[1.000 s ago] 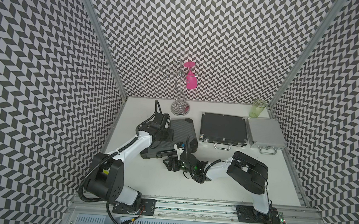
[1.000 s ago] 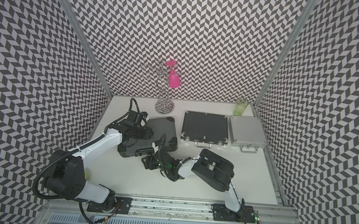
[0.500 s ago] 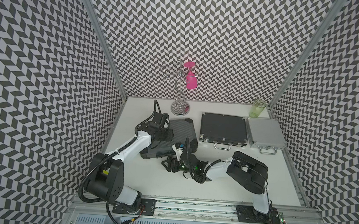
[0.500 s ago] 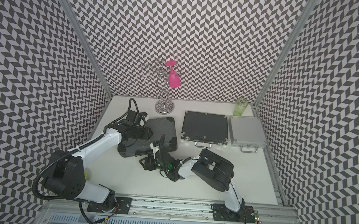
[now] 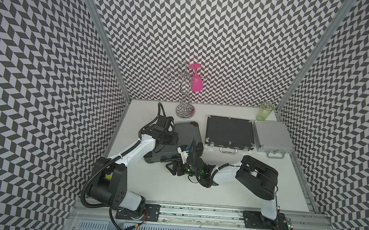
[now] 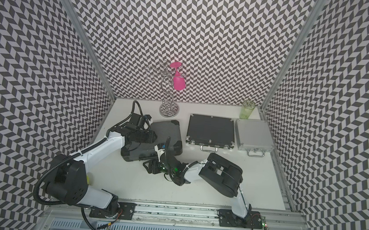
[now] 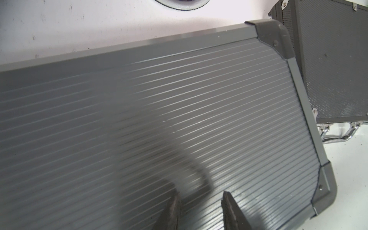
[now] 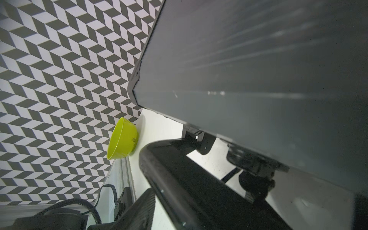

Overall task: Close the poker set cases
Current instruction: Adjust the poker set case at the center of the board.

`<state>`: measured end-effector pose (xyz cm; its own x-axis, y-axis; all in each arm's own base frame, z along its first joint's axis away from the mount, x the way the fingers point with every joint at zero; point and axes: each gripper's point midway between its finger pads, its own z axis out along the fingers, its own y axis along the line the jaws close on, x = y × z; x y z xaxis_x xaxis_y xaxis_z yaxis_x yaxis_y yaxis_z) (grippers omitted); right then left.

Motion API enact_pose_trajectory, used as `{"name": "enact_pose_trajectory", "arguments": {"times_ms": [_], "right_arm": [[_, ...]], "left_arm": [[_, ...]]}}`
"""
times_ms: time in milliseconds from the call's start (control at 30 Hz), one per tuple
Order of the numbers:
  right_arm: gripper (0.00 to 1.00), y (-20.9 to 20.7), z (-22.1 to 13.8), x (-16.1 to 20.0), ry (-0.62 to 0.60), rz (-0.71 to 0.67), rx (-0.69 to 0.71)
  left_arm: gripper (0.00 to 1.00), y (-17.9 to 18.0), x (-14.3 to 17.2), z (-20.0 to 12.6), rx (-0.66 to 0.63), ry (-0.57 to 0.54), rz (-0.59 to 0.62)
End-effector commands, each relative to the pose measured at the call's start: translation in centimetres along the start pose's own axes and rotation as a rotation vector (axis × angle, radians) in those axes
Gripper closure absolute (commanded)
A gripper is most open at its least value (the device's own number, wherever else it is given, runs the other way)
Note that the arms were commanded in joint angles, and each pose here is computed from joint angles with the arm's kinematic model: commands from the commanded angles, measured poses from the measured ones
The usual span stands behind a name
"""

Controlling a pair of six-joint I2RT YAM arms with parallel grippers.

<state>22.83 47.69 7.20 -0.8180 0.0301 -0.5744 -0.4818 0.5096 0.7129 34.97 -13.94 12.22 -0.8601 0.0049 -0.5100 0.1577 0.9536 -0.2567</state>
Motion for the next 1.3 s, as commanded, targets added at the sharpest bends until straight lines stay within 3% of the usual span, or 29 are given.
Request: {"name": "enact_pose_trajectory", "arguments": {"times_ms": [0,900,1067,1267], "right_arm": [[0.28,2.7,-0.6,-3.8,-0.107,-0.017,-0.067],[0.29,5.7,-2.2,-8.8,-0.222,-0.017,-0.146],[0.34,6.7,-3.0,-9.5,-0.246,-0.015,-0.184],[0.34,7.3,-3.9,-9.7,-0.266,0.018,-0.225]], "left_arm": [[0.61,1.9,4.9,0.5,-0.064,0.181,-0.037],[0.62,1.2,3.5,-0.6,-0.043,0.140,-0.038],[0.65,1.3,2.3,-1.7,-0.055,0.104,-0.042],[0.71,3.1,1.2,-2.1,-0.128,0.075,-0.062]]}}
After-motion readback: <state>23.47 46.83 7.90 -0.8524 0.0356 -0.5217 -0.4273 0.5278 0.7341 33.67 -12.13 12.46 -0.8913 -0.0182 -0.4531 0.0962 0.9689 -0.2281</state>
